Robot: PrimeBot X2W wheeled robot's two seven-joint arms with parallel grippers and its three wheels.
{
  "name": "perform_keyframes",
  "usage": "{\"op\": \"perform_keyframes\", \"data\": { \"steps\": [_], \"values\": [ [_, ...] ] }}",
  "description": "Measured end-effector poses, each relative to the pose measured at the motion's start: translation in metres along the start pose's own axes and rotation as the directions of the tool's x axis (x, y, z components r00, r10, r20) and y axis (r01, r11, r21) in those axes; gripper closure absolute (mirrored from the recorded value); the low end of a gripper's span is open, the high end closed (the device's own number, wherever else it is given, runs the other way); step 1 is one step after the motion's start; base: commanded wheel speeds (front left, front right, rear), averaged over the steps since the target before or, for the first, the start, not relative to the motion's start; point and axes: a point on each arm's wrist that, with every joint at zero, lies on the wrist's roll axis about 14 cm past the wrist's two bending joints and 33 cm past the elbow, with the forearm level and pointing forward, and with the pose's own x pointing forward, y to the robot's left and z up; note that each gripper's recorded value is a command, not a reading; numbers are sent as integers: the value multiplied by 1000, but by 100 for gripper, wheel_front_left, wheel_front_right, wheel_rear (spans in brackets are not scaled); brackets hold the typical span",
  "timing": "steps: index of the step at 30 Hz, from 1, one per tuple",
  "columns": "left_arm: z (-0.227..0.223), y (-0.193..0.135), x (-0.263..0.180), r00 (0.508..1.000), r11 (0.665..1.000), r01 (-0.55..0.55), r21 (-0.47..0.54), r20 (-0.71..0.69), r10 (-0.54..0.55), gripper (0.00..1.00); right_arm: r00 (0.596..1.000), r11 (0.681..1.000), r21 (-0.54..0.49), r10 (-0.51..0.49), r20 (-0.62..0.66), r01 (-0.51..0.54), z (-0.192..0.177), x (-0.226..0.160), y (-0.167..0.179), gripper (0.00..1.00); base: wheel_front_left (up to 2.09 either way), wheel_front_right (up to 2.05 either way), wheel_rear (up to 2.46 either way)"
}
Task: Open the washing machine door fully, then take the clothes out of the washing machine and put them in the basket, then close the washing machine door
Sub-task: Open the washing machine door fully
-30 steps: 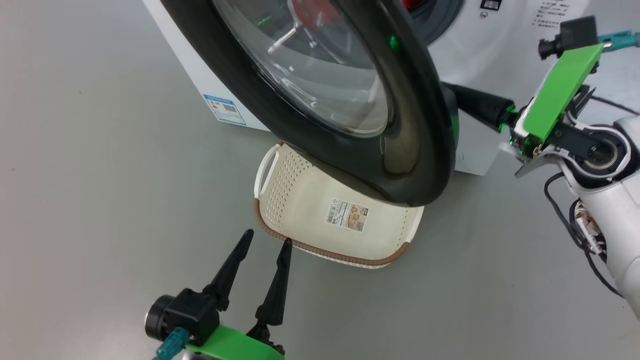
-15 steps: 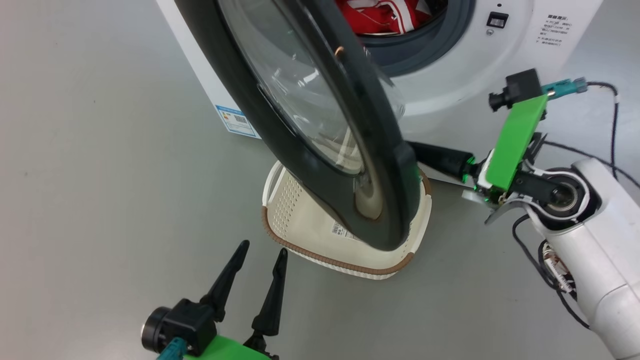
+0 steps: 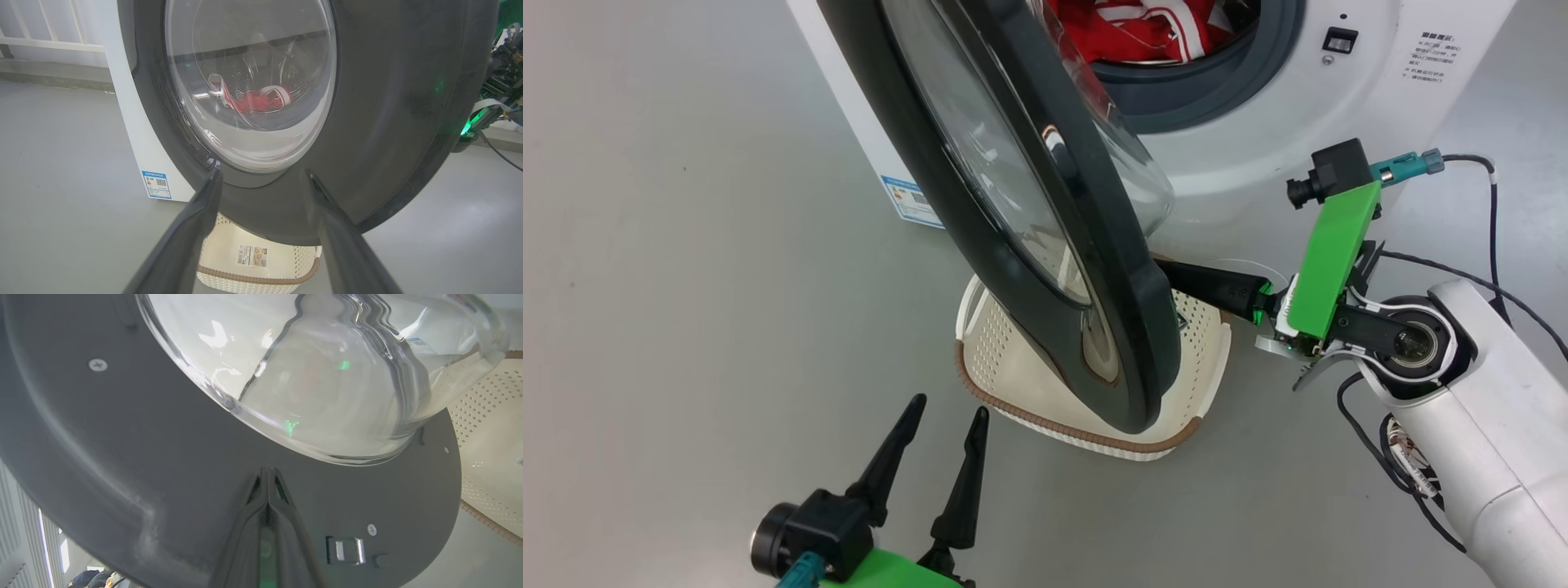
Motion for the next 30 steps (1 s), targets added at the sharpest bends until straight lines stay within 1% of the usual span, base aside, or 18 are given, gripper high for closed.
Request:
{"op": "perform_keyframes", "data": {
  "steps": [3, 4, 7, 9, 10, 11, 12, 21, 24, 30],
  "values": [
    [0, 0, 0, 1000, 1000, 1, 0, 1, -1, 0, 1000, 1000, -11, -9, 17, 9, 3, -1, -1, 100, 0, 0, 0],
    [0, -1, 0, 1000, 1000, 2, -1, 1, -2, 0, 1000, 1000, -16, -14, 23, 15, 3, -1, -2, 92, 0, 0, 0],
    [1, -1, 0, 1000, 1000, 4, 0, 4, -4, 0, 998, 999, -19, -29, 55, 30, 6, -5, -5, 64, 0, 0, 0],
    [1, -2, 1, 1000, 1000, 7, 1, 5, -7, 0, 995, 998, -15, -53, 80, 54, 5, -9, -13, 52, 0, 0, 0],
    [2, -2, 1, 1000, 1000, 7, 1, 6, -7, 0, 993, 998, -13, -68, 97, 69, 6, -12, -18, 36, 0, 0, 0],
    [2, -2, 1, 1000, 1000, 9, 3, 7, -9, 0, 990, 997, -7, -80, 115, 82, 7, -15, -22, 15, 0, 0, 0],
    [2, -2, 1, 1000, 1000, 10, 4, 7, -10, 0, 987, 996, -3, -92, 131, 94, 7, -19, -25, 0, 0, 0, 0],
    [-4, 0, 0, 1000, 1000, 9, -5, -7, -9, 0, 951, 981, 47, -195, 242, 189, 1, -52, -58, 0, 0, 0, 0],
    [-7, 1, -1, 1000, 1000, 10, -4, -17, -10, 0, 921, 963, 58, -267, 282, 262, -9, -72, -79, 0, 0, 0, 0],
    [-11, 1, 2, 1000, 1000, 11, -6, -27, -12, 0, 877, 940, 109, -342, 339, 324, -26, -96, -102, 0, 0, 0, 0]
  ]
}}
